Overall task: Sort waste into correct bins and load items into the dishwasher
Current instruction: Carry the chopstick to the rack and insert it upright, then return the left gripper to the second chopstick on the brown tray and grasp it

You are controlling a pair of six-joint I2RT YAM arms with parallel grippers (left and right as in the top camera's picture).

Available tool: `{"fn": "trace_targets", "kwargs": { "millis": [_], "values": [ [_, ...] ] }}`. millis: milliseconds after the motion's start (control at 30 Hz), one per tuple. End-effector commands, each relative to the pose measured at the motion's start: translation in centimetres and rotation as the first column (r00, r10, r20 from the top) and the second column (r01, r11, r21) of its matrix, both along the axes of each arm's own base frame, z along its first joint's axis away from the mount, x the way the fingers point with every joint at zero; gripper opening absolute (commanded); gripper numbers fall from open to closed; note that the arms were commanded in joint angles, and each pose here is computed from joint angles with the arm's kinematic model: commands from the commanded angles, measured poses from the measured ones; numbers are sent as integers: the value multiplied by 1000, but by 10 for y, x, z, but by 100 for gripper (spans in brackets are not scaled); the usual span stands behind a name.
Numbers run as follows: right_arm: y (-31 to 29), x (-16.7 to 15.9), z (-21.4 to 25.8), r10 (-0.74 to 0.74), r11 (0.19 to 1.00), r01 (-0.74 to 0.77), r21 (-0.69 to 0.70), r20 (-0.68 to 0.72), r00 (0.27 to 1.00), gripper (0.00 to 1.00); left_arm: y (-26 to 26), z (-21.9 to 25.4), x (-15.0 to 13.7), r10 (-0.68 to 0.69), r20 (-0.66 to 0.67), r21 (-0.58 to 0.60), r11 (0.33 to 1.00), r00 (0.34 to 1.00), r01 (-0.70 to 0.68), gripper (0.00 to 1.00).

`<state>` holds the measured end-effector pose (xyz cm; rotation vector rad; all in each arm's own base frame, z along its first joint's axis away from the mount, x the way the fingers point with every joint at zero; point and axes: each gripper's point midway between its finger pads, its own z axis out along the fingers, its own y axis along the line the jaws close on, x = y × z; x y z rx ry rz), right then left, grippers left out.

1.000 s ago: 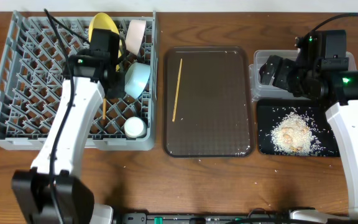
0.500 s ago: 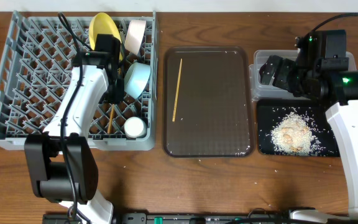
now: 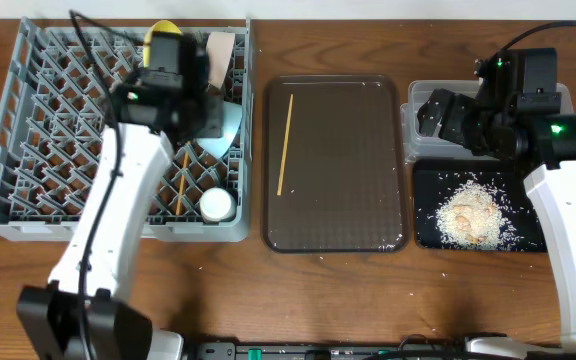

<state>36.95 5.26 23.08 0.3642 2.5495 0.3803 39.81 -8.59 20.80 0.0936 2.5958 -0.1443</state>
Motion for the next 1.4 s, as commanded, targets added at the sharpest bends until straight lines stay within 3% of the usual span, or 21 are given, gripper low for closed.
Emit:
{"fn": "trace_targets", "kwargs": {
  "millis": [0, 333, 733, 1367],
  "values": [
    [1, 1, 1, 6, 1000, -6, -6, 4, 1000, 99, -53, -10, -3, -93, -20, -85, 992, 995, 91, 47],
    [0, 1, 1, 5, 1000, -5, -6, 4, 1000, 99, -126, -91, 11, -110, -107, -56, 993, 988, 104, 47],
    [0, 1, 1, 5, 1000, -5, -6, 4, 1000, 99, -123, -176, 23, -51, -197, 57, 996, 979, 64, 48],
    [0, 1, 1, 6, 1000, -6, -6, 4, 1000, 99, -101, -205, 20, -8, -267, 75, 997, 964, 29, 47]
  ]
}}
